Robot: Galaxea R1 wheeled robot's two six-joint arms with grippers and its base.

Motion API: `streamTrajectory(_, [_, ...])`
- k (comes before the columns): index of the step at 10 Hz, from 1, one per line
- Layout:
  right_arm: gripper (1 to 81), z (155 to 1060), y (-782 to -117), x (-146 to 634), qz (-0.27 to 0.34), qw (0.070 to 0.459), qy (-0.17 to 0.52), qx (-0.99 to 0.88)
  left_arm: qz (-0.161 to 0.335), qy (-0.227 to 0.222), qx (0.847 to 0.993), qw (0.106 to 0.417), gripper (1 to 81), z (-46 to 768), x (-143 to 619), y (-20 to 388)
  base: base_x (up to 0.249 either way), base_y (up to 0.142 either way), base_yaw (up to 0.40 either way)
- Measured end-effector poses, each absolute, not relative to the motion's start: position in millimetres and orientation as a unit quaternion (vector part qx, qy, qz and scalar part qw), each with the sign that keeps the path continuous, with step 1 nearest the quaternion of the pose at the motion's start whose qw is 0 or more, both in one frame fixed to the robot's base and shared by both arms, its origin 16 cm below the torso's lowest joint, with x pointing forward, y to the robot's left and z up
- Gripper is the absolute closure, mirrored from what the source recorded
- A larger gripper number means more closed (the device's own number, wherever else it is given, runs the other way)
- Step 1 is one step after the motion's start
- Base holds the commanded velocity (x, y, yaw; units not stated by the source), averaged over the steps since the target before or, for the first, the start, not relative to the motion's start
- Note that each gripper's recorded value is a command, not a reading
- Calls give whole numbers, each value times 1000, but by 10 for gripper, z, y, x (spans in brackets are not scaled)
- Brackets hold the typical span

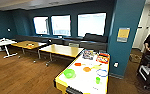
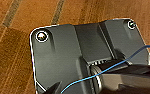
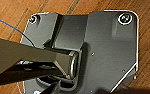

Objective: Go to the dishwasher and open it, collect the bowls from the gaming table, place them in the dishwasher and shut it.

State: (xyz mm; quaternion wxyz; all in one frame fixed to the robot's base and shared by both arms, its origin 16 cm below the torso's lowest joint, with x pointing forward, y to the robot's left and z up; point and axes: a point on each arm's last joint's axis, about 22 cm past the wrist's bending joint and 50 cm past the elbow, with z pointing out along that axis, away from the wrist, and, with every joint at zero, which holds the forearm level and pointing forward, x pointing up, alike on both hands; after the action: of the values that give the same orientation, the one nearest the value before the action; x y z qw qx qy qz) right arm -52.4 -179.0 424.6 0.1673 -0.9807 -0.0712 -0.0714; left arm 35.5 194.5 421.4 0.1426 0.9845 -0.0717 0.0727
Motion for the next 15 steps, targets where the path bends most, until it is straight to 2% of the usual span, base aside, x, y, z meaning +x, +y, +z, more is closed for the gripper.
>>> streamTrajectory(7, [10,4244,-1808,-528,-71,166,-71,-981,73,-72,984,142,10,4214,359,1948,132,101,0])
streamTrajectory(15, [10,4243,-1813,-528,-71,166,-71,-981,73,-72,984,143,10,4215,354,1936,86,101,0])
